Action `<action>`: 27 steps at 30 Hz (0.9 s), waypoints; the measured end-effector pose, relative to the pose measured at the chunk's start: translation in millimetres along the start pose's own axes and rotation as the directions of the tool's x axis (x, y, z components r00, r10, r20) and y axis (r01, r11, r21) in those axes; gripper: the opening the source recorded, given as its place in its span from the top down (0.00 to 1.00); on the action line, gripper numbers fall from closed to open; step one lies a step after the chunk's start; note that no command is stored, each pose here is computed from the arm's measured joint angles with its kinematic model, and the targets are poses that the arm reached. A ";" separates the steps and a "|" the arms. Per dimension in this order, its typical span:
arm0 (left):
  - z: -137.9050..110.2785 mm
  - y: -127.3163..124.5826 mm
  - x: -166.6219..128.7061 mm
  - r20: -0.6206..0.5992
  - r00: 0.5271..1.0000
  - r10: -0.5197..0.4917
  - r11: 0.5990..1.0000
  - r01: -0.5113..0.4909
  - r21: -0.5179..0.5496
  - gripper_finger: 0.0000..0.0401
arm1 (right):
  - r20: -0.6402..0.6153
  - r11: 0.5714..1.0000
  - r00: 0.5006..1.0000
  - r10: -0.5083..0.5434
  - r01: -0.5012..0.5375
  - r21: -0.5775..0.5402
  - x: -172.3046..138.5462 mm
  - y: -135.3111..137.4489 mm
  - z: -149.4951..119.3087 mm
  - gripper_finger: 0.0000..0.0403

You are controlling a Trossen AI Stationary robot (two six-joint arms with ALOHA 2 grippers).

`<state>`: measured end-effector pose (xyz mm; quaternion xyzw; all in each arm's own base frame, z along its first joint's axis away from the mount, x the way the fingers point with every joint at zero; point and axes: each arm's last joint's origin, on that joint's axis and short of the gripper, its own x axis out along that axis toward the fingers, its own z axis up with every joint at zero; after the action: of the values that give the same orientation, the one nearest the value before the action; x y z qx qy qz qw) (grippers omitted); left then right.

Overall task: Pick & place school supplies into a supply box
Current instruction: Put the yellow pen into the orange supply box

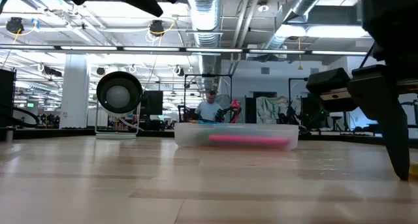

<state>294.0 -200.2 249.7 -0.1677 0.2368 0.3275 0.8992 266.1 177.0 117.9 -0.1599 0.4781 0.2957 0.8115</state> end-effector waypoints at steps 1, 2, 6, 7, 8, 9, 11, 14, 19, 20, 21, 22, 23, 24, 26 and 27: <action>0.0 0.0 0.0 -0.001 1.000 0.000 1.000 0.000 0.000 0.66 | 0.000 1.000 1.000 -0.004 0.005 0.010 0.0 -0.4 0.0 0.70; -0.1 0.0 0.0 -0.001 1.000 0.000 1.000 0.000 0.000 0.66 | -0.001 1.000 1.000 -0.010 0.010 0.022 0.0 -0.6 -0.1 0.73; -0.1 0.0 0.1 -0.001 1.000 0.000 1.000 0.000 0.001 0.66 | -0.004 0.996 1.000 -0.026 0.026 0.080 0.0 -1.2 -0.3 0.81; -0.1 0.0 0.0 -0.001 1.000 0.000 1.000 0.000 0.001 0.66 | -0.005 0.995 1.000 -0.030 0.030 0.100 0.0 -1.5 -0.5 0.83; -0.1 0.0 0.1 -0.001 1.000 0.000 1.000 0.000 0.001 0.66 | -0.007 0.992 0.999 -0.036 0.037 0.119 0.0 -1.6 -0.6 0.85; 0.0 0.0 0.1 -0.001 1.000 0.000 1.000 0.000 0.001 0.66 | -0.009 0.989 0.999 -0.044 0.045 0.142 0.0 -1.9 -0.8 0.86; -0.2 0.0 0.1 -0.001 1.000 0.000 1.000 0.000 0.002 0.66 | -0.010 0.980 0.999 -0.051 0.052 0.191 -0.2 -2.3 -0.9 0.89; -0.2 0.2 0.1 -0.002 1.000 0.001 1.000 -0.001 0.004 0.66 | -0.007 0.962 0.999 -0.054 0.054 0.267 -0.3 -3.1 -0.7 0.91; -0.4 0.6 0.1 -0.004 1.000 0.004 0.999 -0.004 0.037 0.66 | -0.009 0.938 0.997 -0.075 0.074 0.339 -0.3 -3.6 -0.9 0.93; -0.4 0.6 0.1 -0.005 1.000 0.004 0.999 -0.004 0.043 0.66 | -0.009 0.934 0.997 -0.077 0.075 0.350 -0.3 -3.6 -0.9 0.93; -0.4 0.6 0.1 -0.005 1.000 0.004 0.999 -0.004 0.047 0.66 | -0.009 0.928 0.997 -0.080 0.078 0.364 -0.3 -3.7 -0.9 0.93; -0.4 0.6 0.1 -0.004 1.000 0.004 0.999 -0.004 0.052 0.66 | -0.010 0.923 0.996 -0.084 0.082 0.376 -0.3 -3.8 -0.9 0.93; -0.4 0.6 0.1 -0.005 1.000 0.004 0.999 -0.004 0.054 0.66 | -0.011 0.917 0.996 -0.092 0.089 0.390 -0.3 -4.0 -1.1 0.93; -0.4 0.6 0.1 -0.005 1.000 0.004 0.998 -0.004 0.056 0.66 | -0.013 0.909 0.995 -0.102 0.098 0.405 -0.2 -4.3 -1.2 0.93; -0.5 0.9 0.1 -0.005 1.000 0.006 0.998 -0.006 0.059 0.66 | -0.015 0.892 0.992 -0.121 0.116 0.437 -0.2 -4.9 -1.3 0.94; -0.5 1.1 0.1 -0.005 1.000 0.007 0.998 -0.007 0.060 0.66 | -0.019 0.881 0.991 -0.134 0.127 0.455 -0.2 -5.2 -1.6 0.94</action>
<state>293.2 -199.6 249.1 -0.1406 0.2496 0.3230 0.9020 268.3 172.0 117.1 0.0048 0.5168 0.1211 0.8475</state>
